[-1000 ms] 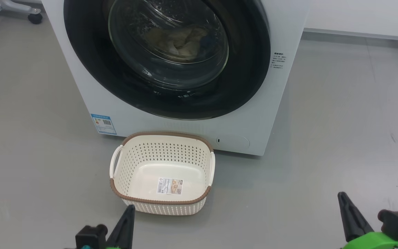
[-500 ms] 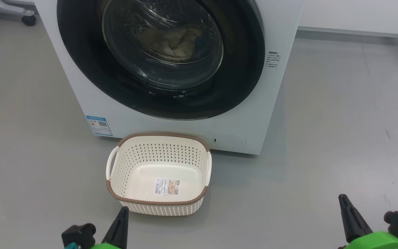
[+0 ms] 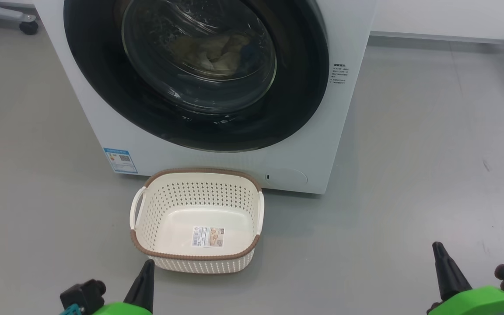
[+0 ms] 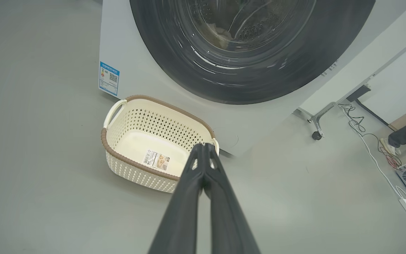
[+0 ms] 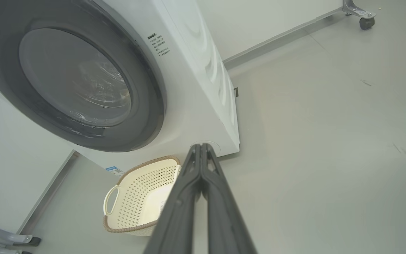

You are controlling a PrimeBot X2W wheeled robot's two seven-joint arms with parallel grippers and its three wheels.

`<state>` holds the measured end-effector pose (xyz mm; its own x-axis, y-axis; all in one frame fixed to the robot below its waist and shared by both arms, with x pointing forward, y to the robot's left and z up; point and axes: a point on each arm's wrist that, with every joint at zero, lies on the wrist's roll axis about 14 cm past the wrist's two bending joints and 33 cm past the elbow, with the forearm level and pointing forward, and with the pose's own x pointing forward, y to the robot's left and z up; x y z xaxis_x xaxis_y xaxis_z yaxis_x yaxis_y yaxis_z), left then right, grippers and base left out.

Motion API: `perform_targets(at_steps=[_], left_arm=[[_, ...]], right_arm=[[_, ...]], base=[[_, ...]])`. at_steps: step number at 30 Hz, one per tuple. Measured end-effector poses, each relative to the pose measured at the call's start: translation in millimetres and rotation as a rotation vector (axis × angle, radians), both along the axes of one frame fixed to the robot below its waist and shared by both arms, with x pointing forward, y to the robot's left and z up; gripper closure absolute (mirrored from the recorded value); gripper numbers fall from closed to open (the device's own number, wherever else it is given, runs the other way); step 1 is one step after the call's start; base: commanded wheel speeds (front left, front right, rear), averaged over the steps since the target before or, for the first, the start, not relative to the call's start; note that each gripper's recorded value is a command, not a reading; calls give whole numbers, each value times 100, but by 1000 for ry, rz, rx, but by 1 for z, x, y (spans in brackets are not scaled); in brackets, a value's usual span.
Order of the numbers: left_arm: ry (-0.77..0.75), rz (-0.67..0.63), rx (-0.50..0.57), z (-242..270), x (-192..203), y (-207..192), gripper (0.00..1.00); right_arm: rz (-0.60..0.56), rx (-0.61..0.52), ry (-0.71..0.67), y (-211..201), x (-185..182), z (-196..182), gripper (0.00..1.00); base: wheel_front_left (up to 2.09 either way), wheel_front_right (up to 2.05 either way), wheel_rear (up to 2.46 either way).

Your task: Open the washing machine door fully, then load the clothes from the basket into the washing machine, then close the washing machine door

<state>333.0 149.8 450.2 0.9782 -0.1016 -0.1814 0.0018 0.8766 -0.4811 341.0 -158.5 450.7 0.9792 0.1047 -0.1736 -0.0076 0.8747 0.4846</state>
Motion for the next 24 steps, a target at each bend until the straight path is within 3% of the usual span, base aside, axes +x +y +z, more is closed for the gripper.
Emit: perform_targets(at_steps=[24], left_arm=[[45,77,-277,1,10,10,100]], right_arm=[[-92,284,10,-12,10,6,100]], base=[[0,0,0]])
